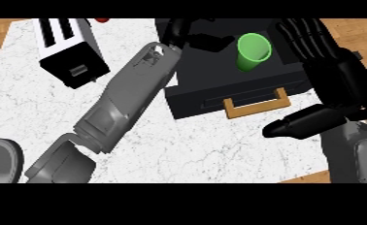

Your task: Pick up the cup, place it into the drawer and close the drawer

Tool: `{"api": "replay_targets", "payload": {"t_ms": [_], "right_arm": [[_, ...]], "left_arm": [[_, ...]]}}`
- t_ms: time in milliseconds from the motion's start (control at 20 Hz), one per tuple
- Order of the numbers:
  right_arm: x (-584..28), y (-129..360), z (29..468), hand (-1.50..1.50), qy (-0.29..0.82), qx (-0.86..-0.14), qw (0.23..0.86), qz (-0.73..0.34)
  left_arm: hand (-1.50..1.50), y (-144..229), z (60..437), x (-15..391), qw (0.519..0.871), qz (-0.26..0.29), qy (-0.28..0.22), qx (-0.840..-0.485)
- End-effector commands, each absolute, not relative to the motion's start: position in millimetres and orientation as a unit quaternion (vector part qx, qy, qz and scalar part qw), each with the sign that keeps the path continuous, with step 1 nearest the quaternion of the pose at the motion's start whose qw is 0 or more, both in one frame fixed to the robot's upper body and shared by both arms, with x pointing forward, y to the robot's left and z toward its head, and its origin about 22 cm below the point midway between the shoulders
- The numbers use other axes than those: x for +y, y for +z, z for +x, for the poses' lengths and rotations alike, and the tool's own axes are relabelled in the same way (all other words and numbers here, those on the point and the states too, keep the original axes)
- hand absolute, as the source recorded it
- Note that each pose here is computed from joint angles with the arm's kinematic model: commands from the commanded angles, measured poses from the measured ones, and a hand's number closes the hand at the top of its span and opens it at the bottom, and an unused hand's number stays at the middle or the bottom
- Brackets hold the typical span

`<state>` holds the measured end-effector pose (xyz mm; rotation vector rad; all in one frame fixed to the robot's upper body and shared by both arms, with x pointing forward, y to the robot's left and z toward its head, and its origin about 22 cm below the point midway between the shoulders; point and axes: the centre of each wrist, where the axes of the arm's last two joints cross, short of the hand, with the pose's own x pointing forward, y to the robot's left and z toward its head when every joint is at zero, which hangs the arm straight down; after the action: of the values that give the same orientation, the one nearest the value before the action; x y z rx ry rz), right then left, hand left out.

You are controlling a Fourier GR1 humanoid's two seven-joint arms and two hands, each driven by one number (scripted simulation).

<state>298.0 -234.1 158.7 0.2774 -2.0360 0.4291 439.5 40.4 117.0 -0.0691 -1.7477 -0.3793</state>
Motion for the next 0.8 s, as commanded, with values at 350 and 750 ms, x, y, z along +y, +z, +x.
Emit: {"api": "replay_targets", "payload": {"t_ms": [350, 750], "right_arm": [[-208.9, 150.8, 292.2, 1.5, 0.368, -0.74, 0.505, 0.247], [-219.4, 144.3, 275.8, -1.5, 0.5, -0.676, 0.535, 0.08]], "left_arm": [[-1.5, 130.1, 437.5, 36.7, 0.565, -0.115, -0.049, -0.815], [-1.5, 127.7, 440.7, 40.1, 0.578, -0.099, -0.014, -0.81]]}}
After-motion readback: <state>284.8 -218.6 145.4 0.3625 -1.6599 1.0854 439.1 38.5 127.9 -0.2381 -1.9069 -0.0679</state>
